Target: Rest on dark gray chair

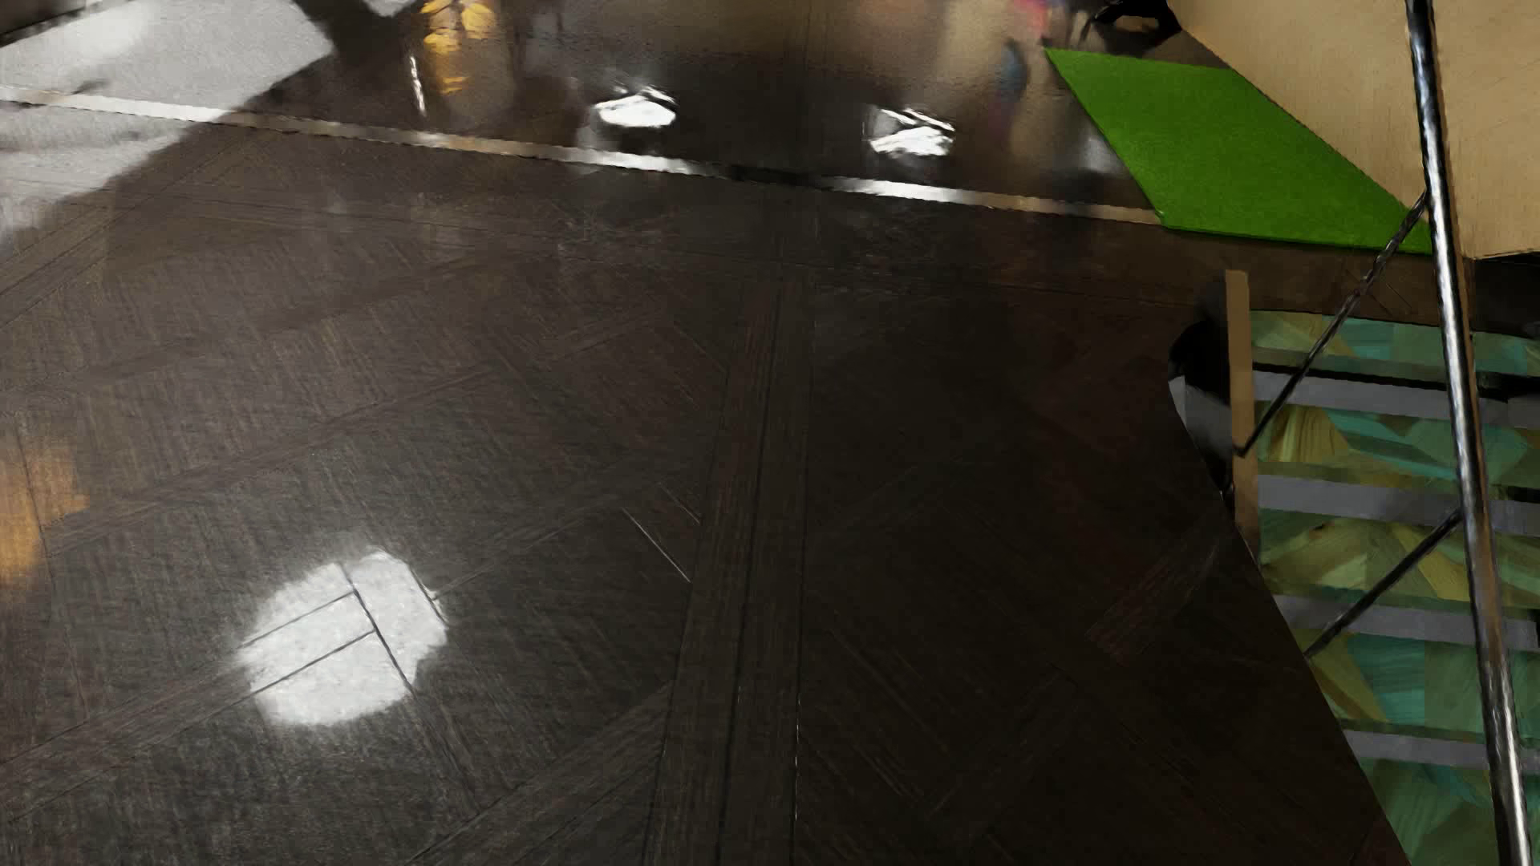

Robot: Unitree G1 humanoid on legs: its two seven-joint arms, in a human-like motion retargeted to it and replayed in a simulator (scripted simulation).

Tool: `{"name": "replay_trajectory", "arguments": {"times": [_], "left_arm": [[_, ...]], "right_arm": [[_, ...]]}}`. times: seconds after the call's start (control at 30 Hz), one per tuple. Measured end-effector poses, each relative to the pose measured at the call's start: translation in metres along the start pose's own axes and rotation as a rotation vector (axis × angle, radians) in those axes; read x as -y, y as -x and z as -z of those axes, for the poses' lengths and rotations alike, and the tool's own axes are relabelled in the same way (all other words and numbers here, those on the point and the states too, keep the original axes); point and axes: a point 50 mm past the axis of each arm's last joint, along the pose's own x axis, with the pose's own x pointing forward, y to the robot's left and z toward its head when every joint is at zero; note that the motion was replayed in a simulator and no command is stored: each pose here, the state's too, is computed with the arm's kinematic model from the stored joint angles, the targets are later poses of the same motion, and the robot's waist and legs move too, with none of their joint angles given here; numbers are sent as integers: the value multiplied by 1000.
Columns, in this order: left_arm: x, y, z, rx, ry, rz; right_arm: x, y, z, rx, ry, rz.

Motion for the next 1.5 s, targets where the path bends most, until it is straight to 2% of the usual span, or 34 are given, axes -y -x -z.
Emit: {"name": "replay_trajectory", "arguments": {"times": [0.07, 0.13, 0.2, 0.37, 0.53, 0.73, 0.83, 1.03, 1.17, 1.27, 1.37, 1.5], "left_arm": [[-25, 4, 2, -20, -43, -45], [-49, 11, 3, 5, -169, -55], [-65, 16, 18, -50, -178, -96], [-71, 25, 59, -231, -40, -245], [-52, 19, 48, -156, -70, -161], [-19, 4, 11, -52, -86, -39], [-26, 1, -10, 9, -125, -15], [-55, 4, -81, 190, -415, 18], [-67, 16, -145, 351, -676, -55], [-80, 34, -196, 497, -874, -83], [-82, 49, -236, 574, -1086, -166], [-89, 91, -286, 787, -1335, -340]], "right_arm": [[13, 2, -7, 13, 45, 45], [35, 9, -11, 26, 124, 33], [51, 15, -4, -6, 182, 76], [65, 25, 41, -173, -26, 318], [51, 21, 38, -125, 35, 218], [25, 8, 18, -65, 20, 114], [26, 4, -5, -13, 52, 69], [43, 4, -86, 167, 342, 76], [63, 20, -151, 335, 503, 199], [65, 36, -197, 501, 685, 224], [65, 65, -244, 629, 928, 245], [58, 130, -298, 951, 1167, 355]]}}
